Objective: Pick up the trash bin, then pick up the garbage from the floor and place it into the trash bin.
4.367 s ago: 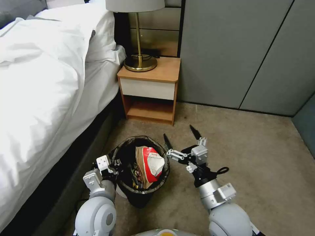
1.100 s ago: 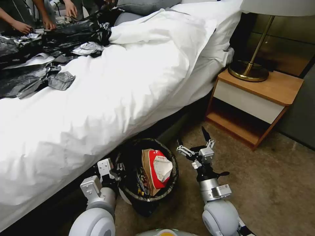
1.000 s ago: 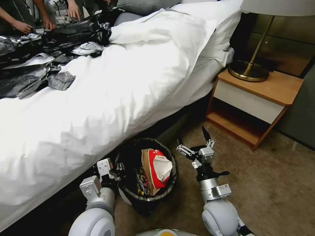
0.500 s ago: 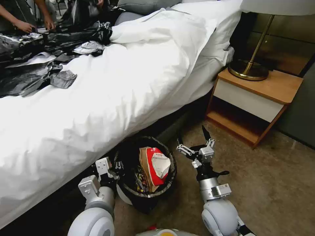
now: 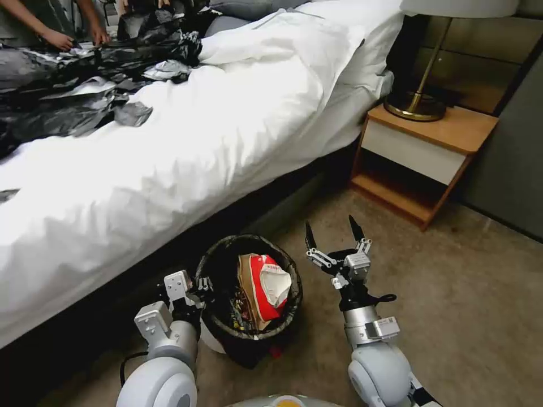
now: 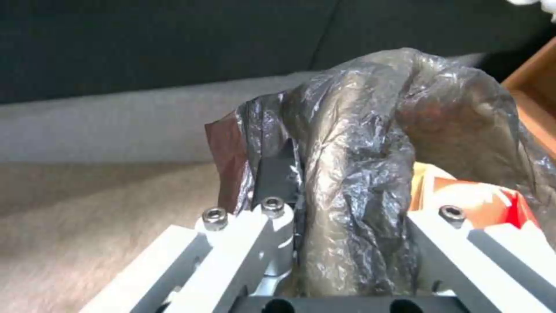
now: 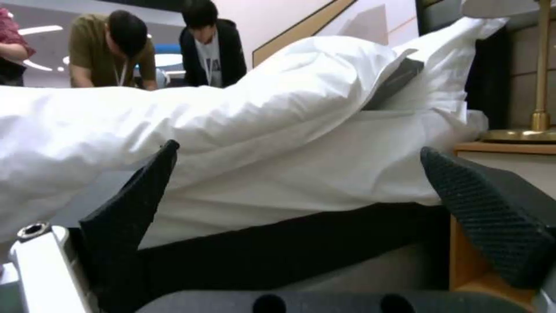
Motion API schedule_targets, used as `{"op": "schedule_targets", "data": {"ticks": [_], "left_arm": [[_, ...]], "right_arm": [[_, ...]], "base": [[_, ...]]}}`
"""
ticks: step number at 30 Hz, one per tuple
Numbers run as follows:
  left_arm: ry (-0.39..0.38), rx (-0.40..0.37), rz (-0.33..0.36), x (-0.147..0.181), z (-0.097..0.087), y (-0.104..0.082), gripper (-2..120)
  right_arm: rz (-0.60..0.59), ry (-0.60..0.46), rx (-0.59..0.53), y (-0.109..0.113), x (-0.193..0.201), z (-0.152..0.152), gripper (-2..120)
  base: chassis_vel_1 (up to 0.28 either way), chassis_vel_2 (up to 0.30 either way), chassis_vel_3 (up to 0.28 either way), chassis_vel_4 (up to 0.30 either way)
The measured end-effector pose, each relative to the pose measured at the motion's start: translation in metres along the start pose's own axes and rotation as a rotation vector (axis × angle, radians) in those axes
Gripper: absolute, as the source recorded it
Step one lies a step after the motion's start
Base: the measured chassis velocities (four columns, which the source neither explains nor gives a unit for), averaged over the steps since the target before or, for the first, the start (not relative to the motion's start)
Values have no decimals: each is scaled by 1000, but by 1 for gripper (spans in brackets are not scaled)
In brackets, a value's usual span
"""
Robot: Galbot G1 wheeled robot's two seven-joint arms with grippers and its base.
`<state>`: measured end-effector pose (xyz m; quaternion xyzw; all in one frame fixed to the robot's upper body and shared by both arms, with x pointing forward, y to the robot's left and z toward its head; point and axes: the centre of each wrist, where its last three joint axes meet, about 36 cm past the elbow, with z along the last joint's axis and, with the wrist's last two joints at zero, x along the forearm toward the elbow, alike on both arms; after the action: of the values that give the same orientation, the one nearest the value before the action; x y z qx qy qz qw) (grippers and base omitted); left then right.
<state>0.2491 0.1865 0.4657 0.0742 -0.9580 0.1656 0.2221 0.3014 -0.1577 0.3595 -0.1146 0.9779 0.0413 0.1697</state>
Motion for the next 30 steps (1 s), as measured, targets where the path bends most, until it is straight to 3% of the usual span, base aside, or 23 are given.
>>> {"op": "schedule_targets", "data": {"ticks": [30], "left_arm": [[3, 7, 4, 3, 0, -1, 92]], "right_arm": [[-13, -33, 32, -2, 0, -1, 100]], "base": [[5, -8, -3, 4]]}}
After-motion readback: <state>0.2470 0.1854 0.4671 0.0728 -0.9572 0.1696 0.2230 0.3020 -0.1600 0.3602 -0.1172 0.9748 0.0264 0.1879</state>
